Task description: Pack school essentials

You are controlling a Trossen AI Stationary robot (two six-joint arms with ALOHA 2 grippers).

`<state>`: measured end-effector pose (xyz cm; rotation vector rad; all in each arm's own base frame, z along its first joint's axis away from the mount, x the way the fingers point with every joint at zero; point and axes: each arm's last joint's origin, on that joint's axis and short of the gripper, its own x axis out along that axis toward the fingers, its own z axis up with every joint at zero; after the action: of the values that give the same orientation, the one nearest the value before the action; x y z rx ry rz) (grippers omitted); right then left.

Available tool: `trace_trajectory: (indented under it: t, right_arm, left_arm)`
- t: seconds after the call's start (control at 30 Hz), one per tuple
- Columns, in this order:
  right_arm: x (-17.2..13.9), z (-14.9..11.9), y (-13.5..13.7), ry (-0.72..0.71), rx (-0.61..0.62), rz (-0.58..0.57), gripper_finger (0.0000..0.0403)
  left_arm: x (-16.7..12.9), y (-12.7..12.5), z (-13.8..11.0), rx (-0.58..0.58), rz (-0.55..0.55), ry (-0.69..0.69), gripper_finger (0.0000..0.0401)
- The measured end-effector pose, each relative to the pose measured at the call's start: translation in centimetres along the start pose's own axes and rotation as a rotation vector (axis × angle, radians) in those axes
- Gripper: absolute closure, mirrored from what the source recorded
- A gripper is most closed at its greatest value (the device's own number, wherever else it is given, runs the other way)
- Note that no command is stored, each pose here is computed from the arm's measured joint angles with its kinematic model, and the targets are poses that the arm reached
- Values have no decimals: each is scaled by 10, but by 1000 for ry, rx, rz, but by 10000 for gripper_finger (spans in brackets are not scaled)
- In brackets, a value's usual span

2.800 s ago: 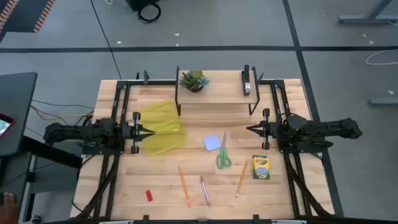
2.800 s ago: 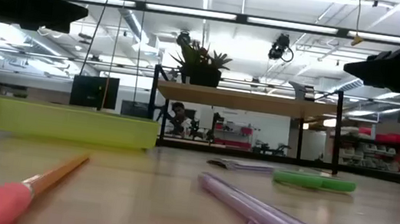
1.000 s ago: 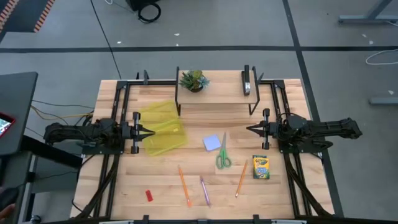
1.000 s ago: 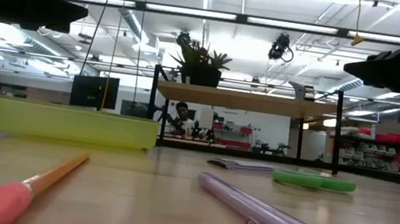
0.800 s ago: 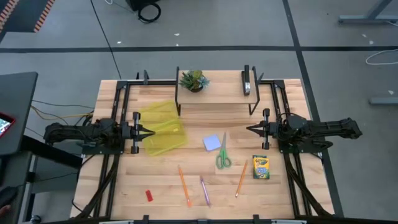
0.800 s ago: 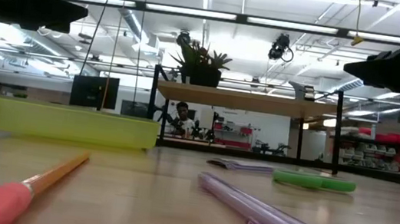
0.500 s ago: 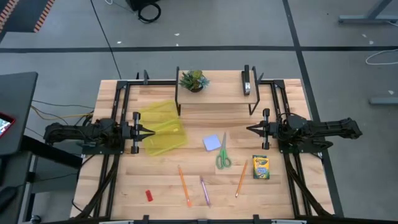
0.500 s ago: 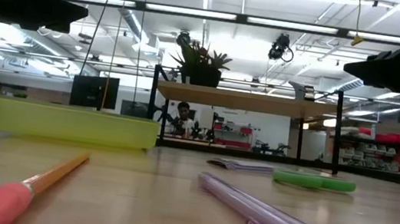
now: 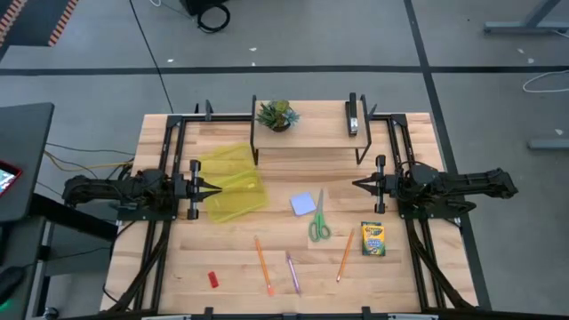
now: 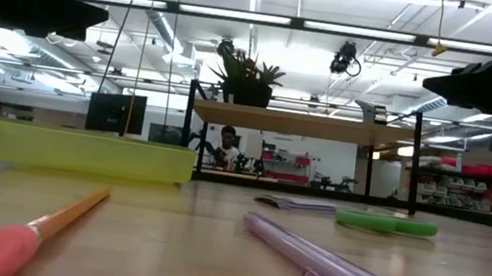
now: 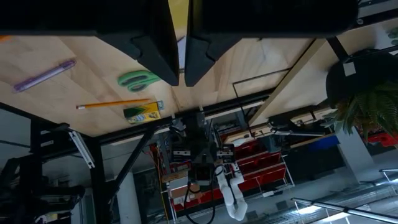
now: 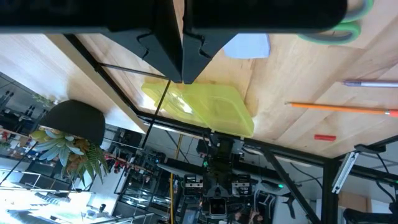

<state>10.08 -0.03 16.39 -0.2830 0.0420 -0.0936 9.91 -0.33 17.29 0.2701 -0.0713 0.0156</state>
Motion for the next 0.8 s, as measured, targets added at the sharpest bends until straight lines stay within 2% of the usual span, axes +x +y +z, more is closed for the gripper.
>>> trace_trajectory:
  t: [0.3,0.4,0.47,0.67,0.73,0.8]
  right_arm:
    - [0,1,-1,-2,3,-29,387]
    - [0,1,-1,-5,80,-25,387]
    - [0,1,-1,-10,203,-25,387]
    - [0,1,-3,-29,794,-75,387]
    - [0,1,-2,-34,924,-72,387]
    - [0,1,-3,-38,992,-71,387]
  left_arm:
    - [0,0,0,0,0,0,376]
    - [0,0,0,0,0,0,372]
    - [0,0,0,0,0,0,369]
    - [0,0,0,0,0,0,366]
    - [0,0,0,0,0,1,369]
    - [0,0,0,0,0,0,372]
